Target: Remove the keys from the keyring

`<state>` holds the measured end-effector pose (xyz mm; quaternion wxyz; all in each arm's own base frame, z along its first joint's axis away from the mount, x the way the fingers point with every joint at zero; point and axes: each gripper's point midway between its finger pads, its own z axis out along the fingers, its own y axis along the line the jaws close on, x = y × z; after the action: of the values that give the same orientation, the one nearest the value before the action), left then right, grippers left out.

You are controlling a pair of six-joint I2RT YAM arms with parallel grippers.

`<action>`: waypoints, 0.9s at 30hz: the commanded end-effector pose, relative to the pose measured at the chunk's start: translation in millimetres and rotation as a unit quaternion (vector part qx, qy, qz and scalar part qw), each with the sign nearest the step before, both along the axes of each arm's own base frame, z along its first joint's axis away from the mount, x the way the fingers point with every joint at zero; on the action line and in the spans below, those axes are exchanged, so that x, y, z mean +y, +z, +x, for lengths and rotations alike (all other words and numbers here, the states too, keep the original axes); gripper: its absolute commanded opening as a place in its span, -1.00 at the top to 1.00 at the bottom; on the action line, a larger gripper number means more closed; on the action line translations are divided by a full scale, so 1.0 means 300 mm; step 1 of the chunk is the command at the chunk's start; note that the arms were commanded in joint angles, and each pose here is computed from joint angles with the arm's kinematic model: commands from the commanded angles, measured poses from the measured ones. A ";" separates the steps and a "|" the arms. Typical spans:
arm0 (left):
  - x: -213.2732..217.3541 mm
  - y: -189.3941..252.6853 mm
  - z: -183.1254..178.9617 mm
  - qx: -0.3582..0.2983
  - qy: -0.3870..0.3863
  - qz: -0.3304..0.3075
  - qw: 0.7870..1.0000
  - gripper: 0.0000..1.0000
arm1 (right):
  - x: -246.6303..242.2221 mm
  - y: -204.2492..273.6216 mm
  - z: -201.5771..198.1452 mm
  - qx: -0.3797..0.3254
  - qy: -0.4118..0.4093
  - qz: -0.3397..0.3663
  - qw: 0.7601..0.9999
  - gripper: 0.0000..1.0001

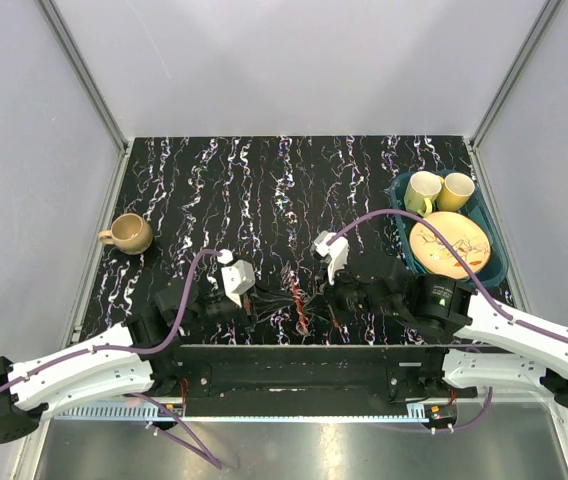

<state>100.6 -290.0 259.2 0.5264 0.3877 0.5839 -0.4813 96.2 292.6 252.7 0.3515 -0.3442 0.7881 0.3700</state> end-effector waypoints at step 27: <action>-0.023 0.103 0.056 -0.084 0.020 -0.013 0.996 1.00 | 0.041 0.169 0.051 -0.068 0.001 0.045 0.997 1.00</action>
<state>112.3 -297.0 263.5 0.5567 0.4128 0.5645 -0.4482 109.9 297.4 269.1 0.3923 -0.3642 0.7676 0.3524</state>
